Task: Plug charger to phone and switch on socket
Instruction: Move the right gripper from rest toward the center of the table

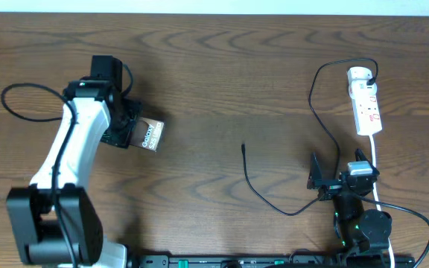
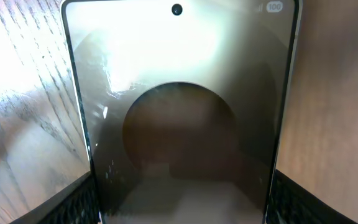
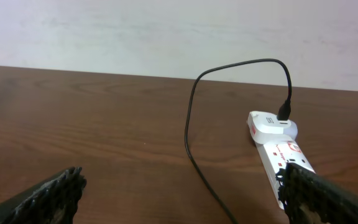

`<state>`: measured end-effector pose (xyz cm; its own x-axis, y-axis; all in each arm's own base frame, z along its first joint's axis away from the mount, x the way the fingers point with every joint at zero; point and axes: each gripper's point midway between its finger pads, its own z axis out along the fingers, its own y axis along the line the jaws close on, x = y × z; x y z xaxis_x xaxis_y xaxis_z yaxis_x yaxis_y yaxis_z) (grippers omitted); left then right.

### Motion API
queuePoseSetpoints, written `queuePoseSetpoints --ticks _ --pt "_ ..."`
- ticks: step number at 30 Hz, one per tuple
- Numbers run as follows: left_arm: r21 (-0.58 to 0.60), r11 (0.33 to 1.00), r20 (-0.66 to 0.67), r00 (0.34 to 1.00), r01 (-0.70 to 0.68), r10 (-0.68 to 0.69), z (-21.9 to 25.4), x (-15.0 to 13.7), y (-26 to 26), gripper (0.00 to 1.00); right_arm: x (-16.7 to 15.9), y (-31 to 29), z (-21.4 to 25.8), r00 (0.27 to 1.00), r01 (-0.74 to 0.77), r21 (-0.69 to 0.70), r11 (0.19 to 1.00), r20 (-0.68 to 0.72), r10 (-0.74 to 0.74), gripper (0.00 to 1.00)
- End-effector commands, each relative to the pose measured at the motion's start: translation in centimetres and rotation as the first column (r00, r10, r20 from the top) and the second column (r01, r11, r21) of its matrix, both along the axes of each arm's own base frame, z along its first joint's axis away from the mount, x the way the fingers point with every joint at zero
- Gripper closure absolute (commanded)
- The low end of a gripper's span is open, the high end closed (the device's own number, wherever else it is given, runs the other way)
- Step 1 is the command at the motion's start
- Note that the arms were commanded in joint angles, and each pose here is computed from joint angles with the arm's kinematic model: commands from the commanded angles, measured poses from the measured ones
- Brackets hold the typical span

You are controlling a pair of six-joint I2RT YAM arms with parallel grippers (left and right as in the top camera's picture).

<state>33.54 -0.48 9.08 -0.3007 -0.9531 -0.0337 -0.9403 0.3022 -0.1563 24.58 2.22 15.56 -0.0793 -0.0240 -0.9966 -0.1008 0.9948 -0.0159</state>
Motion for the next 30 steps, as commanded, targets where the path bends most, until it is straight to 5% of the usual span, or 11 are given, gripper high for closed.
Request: queuePoseSetpoints --ticks 1,16,24,30 --pt "0.03 1.0 -0.044 0.999 0.01 -0.008 -1.3 -0.3 0.3 0.93 0.0 -0.2 -0.1 1.0 0.012 0.009 1.0 -0.005 -0.012 0.01" --pt "0.027 1.0 -0.042 0.999 0.01 -0.009 -1.6 0.0 0.2 0.93 -0.4 1.3 5.2 0.993 -0.077 0.093 0.993 0.092 0.069 0.01" --pt "0.026 1.0 -0.021 1.0 0.009 -0.009 -1.5 0.5 0.2 0.93 2.5 3.8 8.4 0.973 -0.199 0.084 0.976 -0.099 0.207 0.01" --pt "0.026 1.0 -0.02 1.0 0.009 -0.008 -1.5 0.5 0.2 0.93 7.4 7.9 9.6 0.853 -0.379 0.204 0.903 -0.302 0.426 0.01"
